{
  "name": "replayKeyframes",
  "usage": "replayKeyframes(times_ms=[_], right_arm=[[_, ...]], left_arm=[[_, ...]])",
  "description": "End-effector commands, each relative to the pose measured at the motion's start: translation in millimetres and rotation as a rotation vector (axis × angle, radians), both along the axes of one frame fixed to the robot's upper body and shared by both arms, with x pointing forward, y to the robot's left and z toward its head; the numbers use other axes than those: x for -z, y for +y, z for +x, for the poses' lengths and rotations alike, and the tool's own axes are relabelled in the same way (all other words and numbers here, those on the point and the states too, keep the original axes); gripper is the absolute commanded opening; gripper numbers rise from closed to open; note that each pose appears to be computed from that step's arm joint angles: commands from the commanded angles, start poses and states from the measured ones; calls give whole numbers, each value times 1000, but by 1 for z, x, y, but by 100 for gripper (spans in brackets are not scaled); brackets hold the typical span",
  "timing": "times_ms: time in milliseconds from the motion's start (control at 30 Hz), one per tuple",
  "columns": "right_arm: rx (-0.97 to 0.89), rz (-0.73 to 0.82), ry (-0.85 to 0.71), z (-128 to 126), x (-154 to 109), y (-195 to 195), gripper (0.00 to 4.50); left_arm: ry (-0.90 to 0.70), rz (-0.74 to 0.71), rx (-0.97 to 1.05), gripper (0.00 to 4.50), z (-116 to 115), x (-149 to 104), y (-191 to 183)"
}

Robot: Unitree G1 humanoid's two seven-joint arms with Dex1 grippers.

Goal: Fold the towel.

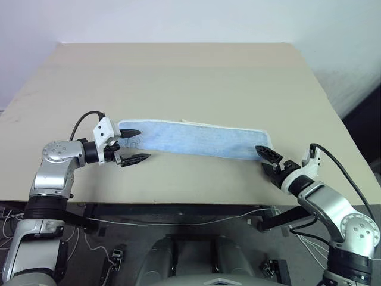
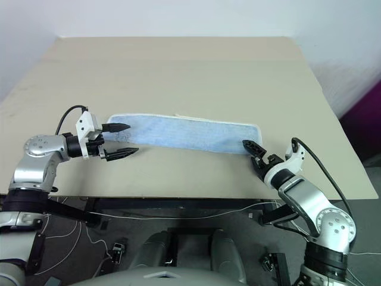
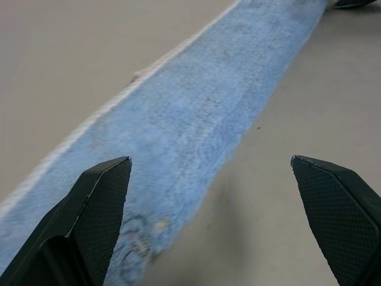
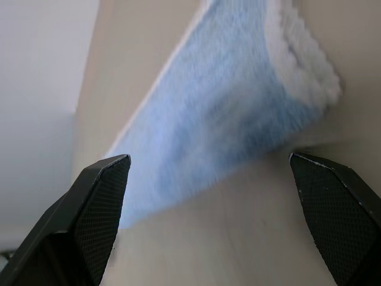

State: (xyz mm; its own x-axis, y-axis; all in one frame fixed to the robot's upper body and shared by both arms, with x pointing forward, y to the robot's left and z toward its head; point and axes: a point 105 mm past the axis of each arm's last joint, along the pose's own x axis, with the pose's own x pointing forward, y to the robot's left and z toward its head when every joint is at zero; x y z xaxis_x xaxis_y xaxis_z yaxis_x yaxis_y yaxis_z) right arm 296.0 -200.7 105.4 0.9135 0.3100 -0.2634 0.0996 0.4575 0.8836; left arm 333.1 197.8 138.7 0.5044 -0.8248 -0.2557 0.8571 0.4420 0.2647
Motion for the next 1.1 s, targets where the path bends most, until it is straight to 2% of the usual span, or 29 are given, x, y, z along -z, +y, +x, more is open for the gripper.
replayKeyframes(times_ms=[33,167,267,633,767,933,1100], right_arm=[[109,-14,44,14,8,-11,449],[142,15,45,20,9,-9,449],[159,24,47,23,9,-10,391],[304,52,40,21,8,-36,10],[343,43,25,17,4,-47,4],[414,-1,-37,8,-12,-79,4],[366,-196,-134,8,-41,-105,4]], left_arm=[[-37,-15,29,450,-4,-10,-9],[-33,-11,17,450,-6,-8,-7],[-33,-1,8,450,-7,-8,-5],[-32,-2,11,450,-8,-4,-10],[-33,-4,14,450,-6,-3,-13],[-28,2,21,450,-6,1,-15],[-26,10,26,450,-5,3,-16]])
